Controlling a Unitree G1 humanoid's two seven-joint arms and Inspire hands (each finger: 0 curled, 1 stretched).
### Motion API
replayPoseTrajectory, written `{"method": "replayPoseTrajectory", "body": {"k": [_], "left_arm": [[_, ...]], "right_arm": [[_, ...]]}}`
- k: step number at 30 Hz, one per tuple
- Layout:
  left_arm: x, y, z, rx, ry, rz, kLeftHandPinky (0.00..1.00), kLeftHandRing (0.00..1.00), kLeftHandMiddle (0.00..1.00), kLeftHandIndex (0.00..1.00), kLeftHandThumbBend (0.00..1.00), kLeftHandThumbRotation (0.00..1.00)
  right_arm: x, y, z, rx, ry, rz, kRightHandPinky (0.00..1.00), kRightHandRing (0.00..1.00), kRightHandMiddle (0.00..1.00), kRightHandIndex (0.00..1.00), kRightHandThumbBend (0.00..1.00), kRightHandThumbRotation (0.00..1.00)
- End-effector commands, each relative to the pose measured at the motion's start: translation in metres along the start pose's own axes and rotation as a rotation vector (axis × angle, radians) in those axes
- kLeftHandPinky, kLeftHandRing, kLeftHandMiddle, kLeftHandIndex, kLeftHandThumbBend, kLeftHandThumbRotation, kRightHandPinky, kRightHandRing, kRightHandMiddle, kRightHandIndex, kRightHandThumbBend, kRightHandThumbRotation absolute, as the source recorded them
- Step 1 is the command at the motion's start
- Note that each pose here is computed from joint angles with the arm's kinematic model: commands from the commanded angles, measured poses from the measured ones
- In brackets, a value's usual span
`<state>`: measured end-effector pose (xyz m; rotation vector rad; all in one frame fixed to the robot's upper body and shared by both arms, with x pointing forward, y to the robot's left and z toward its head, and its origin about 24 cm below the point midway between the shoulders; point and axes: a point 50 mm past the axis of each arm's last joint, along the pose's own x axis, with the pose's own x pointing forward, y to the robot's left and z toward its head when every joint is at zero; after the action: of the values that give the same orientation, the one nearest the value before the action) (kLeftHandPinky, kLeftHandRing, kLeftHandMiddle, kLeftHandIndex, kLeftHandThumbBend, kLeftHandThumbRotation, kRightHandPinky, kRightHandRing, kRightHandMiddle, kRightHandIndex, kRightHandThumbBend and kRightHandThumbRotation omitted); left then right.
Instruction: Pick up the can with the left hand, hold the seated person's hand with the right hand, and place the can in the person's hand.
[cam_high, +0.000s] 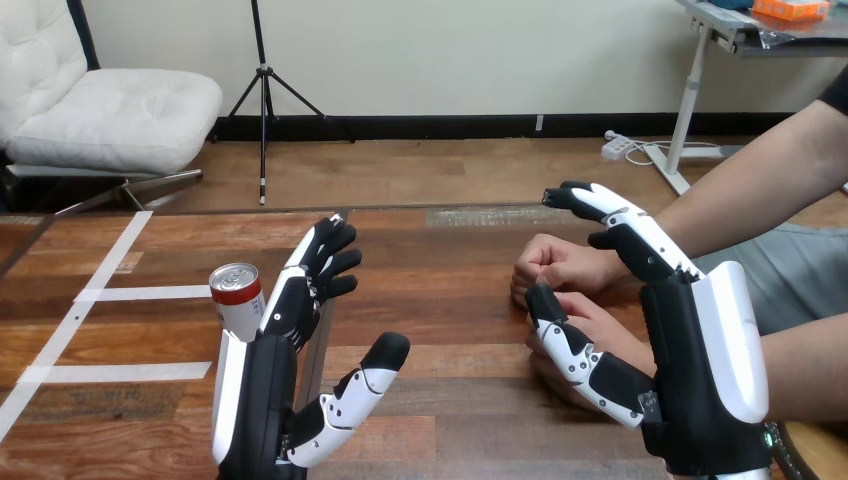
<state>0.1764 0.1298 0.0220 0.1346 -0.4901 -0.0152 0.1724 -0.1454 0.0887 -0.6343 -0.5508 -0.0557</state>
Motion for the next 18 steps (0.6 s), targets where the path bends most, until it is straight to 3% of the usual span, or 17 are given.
{"method": "replayPoseTrajectory", "body": {"k": [1,18], "left_arm": [[0.013,-0.001,0.004,0.002,-0.067,0.002,0.76,0.82,0.86,0.88,0.65,0.61],[0.021,0.013,0.004,0.052,-0.072,0.062,0.80,0.86,0.88,0.90,0.66,0.65]], "right_arm": [[0.013,-0.002,0.003,0.011,-0.065,-0.040,0.69,0.79,0.82,0.76,0.33,0.00],[0.014,-0.003,0.001,0.014,-0.059,-0.034,0.69,0.79,0.83,0.77,0.36,0.00]]}}
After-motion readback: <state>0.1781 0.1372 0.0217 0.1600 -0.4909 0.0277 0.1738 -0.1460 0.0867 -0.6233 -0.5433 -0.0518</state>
